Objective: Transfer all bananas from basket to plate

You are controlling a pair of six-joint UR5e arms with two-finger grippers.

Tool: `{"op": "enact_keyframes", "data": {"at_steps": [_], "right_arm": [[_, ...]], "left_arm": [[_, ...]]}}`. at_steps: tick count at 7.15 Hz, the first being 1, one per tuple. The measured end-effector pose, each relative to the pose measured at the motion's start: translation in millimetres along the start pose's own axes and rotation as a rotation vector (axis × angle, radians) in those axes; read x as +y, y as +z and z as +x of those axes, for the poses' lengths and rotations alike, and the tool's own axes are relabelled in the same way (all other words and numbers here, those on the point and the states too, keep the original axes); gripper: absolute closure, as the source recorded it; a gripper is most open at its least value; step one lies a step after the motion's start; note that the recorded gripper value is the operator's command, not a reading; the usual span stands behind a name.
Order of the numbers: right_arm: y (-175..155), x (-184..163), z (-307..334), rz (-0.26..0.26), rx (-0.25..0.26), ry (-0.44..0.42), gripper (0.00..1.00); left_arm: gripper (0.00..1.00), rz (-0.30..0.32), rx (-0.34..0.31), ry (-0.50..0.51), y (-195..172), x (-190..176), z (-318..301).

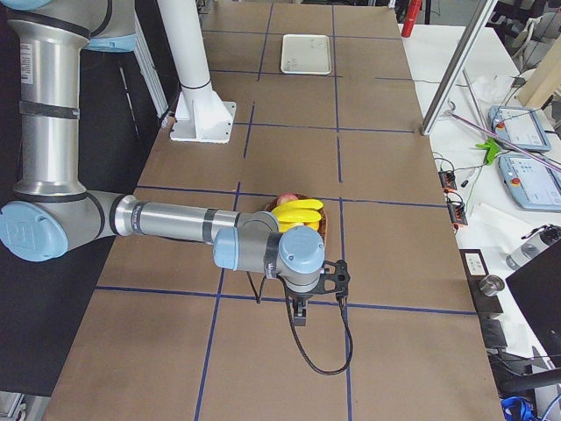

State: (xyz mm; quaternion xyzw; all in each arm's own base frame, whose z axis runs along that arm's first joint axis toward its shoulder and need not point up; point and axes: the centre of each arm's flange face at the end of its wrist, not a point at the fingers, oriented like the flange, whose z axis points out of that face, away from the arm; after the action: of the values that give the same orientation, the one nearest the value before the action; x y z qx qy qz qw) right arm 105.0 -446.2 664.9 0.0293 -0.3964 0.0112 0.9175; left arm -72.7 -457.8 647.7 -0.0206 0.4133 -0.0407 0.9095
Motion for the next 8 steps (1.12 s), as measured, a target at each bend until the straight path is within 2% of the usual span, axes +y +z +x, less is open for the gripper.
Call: {"op": "enact_keyframes", "data": {"at_steps": [2,4,6,7,8], "right_arm": [[-15,-16,-19,0.036,-0.013,-0.036,0.0],[-21,-24,-49,0.062,-0.068,-0.095,0.0],[-19,-31,-104,0.054,-0.089,-0.1,0.0],[-17,-29,-132,0.045,-0.088,-0.094,0.0],[-12,-20,-157,0.032,-0.066,-0.119,0.0]], "left_arm": [[0.0,0.004,0.001,0.003,-2,0,2],[0.0,0.007,0.002,0.006,-3,0,3],[0.0,0.014,0.006,0.017,-4,-1,5],[0.0,0.022,0.007,0.023,-5,-2,6],[0.0,0.026,0.008,0.024,-5,-3,6]]}}
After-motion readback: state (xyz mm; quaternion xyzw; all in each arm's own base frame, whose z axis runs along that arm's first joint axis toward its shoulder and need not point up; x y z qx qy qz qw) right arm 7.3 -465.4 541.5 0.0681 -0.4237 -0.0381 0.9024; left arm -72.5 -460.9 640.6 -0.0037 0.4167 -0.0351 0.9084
